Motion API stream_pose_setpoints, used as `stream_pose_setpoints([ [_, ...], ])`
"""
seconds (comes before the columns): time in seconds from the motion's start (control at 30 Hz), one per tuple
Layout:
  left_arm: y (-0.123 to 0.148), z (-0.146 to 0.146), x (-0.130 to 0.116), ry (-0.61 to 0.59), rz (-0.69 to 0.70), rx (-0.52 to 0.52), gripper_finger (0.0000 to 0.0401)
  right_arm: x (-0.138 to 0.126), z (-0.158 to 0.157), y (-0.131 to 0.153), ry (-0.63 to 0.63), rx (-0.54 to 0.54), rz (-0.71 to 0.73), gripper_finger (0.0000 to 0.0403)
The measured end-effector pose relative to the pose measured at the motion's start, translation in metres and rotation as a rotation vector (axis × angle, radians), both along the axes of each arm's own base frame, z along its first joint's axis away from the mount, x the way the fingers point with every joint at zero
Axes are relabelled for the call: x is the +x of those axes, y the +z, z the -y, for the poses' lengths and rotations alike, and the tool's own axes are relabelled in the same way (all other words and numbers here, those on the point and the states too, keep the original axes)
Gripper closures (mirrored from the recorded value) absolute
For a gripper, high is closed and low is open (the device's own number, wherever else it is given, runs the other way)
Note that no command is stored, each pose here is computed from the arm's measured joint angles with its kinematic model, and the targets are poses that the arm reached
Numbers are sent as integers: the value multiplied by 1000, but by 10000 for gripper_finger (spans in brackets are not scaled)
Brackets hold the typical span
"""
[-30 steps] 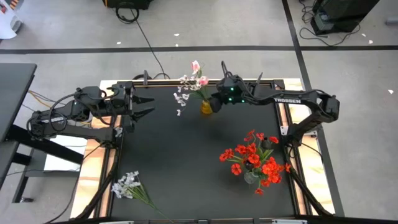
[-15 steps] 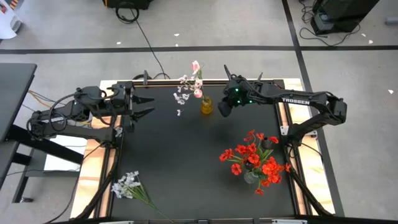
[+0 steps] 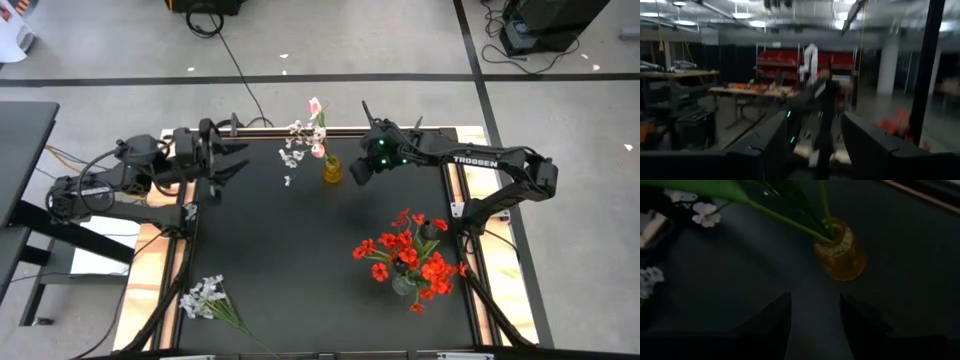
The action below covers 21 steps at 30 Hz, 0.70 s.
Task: Sort flowers into vase by color
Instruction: Put the white flowers into the yellow vase
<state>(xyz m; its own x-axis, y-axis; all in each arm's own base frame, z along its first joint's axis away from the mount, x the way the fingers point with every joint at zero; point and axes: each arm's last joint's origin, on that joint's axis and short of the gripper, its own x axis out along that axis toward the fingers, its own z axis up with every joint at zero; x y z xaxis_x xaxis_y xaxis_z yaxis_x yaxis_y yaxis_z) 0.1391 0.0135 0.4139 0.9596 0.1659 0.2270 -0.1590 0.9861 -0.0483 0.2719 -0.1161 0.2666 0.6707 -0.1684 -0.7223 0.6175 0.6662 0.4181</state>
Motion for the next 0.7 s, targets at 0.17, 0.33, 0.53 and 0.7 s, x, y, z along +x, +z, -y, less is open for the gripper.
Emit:
stream_pose_setpoints([
  [0.17, 9, 0, 7, -42, 127, -129, 209, 0, 2, 1, -46, 48, 22, 228],
  [0.33, 9, -1, 8, -65, 146, -219, 209, 1, 3, 2, -92, 82, 53, 228],
  [0.53, -10, -4, 23, -5, 4, -382, 209, 1, 3, 3, -130, 119, 71, 228],
  [0.7, -54, -7, 49, 130, -288, -720, 209, 2, 2, 3, -139, 134, 74, 228],
])
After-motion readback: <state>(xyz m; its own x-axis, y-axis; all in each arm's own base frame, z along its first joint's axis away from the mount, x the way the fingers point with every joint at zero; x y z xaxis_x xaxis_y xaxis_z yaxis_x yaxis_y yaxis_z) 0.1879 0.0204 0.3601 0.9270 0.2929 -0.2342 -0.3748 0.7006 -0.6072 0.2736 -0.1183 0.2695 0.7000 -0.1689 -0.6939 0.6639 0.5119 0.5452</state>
